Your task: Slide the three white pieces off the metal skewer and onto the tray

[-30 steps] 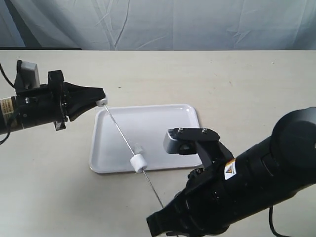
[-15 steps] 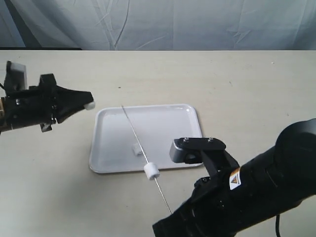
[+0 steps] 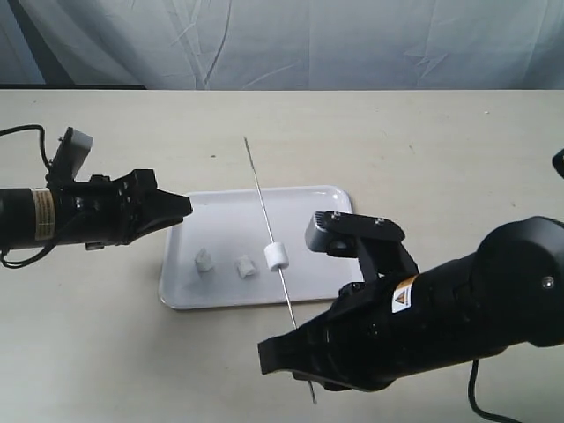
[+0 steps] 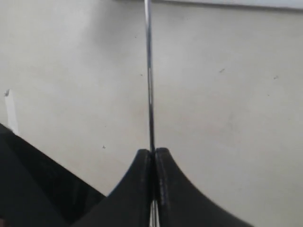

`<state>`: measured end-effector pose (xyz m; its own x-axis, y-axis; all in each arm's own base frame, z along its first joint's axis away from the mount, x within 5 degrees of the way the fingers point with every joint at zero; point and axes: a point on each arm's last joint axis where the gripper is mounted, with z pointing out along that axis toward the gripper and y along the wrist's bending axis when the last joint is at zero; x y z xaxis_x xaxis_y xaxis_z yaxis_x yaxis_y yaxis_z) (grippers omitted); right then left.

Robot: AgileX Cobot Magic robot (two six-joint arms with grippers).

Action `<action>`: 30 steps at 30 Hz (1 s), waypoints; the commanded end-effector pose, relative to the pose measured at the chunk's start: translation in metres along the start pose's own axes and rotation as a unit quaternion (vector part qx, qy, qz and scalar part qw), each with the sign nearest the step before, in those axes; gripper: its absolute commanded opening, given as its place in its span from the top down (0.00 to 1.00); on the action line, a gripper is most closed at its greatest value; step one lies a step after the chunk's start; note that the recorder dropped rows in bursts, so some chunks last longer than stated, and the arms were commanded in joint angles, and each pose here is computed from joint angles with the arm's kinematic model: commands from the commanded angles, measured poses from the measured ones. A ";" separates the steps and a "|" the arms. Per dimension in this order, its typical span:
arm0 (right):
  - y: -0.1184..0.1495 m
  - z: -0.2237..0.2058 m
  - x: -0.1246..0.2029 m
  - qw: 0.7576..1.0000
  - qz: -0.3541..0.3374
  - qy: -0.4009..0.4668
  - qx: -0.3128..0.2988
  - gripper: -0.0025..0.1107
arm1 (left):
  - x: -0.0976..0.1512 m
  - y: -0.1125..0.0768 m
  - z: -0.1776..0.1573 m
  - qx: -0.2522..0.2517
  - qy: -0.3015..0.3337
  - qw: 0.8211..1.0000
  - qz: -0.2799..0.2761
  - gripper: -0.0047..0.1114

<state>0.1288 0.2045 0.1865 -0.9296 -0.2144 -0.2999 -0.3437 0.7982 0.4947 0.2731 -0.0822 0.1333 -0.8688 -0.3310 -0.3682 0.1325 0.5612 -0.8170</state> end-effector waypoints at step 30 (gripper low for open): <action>0.017 0.003 -0.024 0.998 0.018 -0.046 -0.029 0.98 | 0.031 -0.059 0.020 0.194 0.085 0.977 -0.003 0.75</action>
<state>0.1443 0.2214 0.1941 -0.9362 -0.1124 -0.3331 -0.2899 0.7829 0.5504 0.2476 -0.1386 0.1591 -0.9360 -0.1858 -0.2989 0.2541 0.2307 -0.9393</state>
